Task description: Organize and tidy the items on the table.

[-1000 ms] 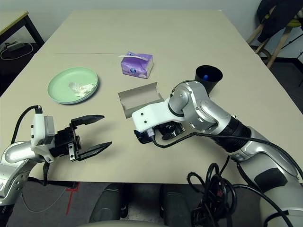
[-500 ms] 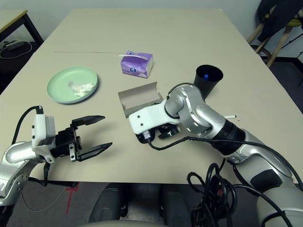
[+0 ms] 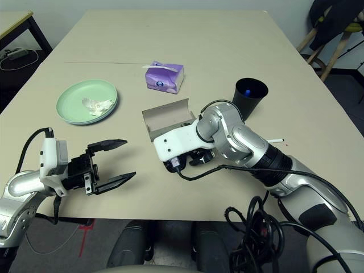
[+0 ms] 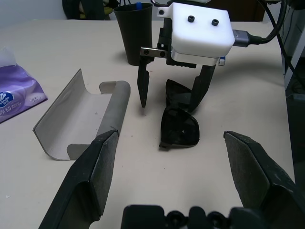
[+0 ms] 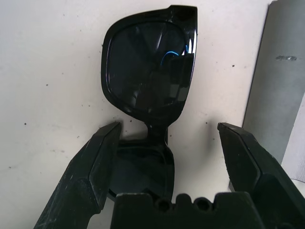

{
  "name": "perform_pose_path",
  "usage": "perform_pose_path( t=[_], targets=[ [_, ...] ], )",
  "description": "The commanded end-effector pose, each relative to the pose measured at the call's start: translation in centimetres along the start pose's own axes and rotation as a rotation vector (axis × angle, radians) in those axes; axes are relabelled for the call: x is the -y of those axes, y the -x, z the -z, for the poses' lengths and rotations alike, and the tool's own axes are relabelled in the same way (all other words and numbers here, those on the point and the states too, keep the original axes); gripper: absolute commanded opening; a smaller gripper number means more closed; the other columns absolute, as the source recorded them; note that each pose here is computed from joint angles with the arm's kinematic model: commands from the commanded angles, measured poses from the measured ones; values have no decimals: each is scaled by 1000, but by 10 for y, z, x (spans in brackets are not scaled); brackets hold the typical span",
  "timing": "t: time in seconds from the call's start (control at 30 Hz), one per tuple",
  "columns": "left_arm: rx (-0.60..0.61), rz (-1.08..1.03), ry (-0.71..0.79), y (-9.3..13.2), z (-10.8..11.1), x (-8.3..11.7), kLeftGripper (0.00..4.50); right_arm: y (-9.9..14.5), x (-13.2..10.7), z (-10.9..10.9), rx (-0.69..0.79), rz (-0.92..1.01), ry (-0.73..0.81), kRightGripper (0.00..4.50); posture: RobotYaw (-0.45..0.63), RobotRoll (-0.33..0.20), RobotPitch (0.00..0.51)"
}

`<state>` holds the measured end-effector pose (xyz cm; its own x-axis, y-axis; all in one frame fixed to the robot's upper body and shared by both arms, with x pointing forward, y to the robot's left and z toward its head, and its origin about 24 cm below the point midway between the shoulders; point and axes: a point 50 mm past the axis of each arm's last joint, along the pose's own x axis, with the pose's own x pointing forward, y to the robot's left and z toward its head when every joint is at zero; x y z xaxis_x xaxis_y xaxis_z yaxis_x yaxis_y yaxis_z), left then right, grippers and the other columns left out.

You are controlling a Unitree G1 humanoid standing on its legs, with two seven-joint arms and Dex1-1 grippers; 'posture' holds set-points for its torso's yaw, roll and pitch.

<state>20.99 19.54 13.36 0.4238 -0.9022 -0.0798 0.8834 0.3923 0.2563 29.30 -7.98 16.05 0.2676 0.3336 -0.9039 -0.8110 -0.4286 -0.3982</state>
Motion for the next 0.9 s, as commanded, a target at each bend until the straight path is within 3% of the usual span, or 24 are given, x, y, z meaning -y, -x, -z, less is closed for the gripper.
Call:
perform_pose_path(
  t=[0.03,0.27,0.37,0.67,0.9],
  targets=[
    [-4,14,-8,-2,1,1,4483,0,-1,2,-10,0,8,4500,191,0,128],
    [-5,12,-7,-2,2,2,4483,0,0,1,-7,1,22,4500,191,0,128],
    [-5,11,-7,-2,2,2,4500,0,0,1,-3,3,25,3900,191,0,128],
    [-5,14,-7,-3,2,2,4500,2,0,0,3,4,30,491,187,0,128],
    [-2,14,-6,-4,2,2,4500,3,2,-1,7,8,33,412,187,0,128]
  ],
)
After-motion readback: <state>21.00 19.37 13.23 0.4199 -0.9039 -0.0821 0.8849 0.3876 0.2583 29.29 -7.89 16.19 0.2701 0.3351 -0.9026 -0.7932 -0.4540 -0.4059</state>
